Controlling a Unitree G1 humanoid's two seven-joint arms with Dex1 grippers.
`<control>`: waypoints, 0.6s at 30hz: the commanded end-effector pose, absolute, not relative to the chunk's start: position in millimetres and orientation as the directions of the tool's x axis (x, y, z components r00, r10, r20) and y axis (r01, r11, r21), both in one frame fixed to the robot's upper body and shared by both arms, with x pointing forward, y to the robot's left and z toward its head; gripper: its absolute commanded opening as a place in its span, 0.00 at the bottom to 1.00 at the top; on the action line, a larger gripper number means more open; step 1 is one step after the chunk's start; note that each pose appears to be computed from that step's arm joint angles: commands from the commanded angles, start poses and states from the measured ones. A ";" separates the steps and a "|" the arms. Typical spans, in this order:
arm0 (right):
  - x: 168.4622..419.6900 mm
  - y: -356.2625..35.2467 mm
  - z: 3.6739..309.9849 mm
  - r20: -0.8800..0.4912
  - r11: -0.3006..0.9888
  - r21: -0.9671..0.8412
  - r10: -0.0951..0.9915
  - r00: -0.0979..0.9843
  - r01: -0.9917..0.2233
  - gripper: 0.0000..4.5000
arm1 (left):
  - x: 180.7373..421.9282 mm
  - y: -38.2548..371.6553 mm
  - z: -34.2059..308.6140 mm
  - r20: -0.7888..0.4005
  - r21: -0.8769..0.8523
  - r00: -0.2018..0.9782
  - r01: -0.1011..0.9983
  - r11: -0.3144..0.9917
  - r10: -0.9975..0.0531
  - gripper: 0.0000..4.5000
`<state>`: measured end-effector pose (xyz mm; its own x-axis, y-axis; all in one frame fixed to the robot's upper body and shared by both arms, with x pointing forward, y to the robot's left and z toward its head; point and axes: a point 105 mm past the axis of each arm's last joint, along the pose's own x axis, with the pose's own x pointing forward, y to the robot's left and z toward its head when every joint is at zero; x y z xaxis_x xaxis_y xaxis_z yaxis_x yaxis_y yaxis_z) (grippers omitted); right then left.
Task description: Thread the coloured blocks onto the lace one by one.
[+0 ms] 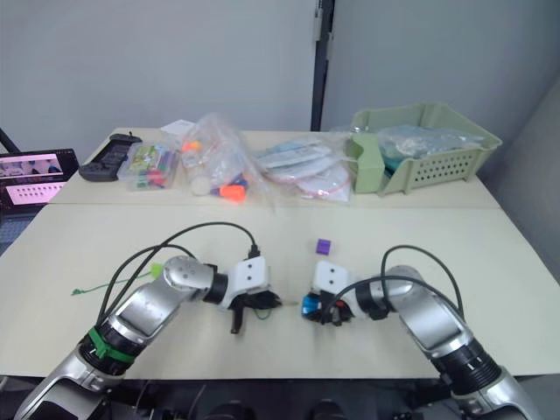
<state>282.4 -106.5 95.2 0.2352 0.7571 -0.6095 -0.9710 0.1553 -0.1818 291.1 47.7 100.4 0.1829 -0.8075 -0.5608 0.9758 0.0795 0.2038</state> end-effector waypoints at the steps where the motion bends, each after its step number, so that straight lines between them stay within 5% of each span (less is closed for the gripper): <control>1: 280.8 -103.7 96.6 -0.609 0.142 -0.180 0.761 0.223 -0.973 0.30 | 288.1 38.1 112.4 -0.533 0.247 0.175 0.968 0.046 -0.828 0.00; 18: 280.0 -100.5 95.1 -0.592 0.163 -0.174 0.771 0.235 -0.971 0.30 | 284.7 27.2 112.2 -0.539 0.246 0.133 0.969 -0.004 -0.832 0.00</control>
<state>283.4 -106.0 94.9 0.2442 0.7571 -0.6059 -0.9691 0.1680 -0.1807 287.6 37.8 100.1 0.1512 -0.8114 -0.5645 0.9783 0.0412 0.2029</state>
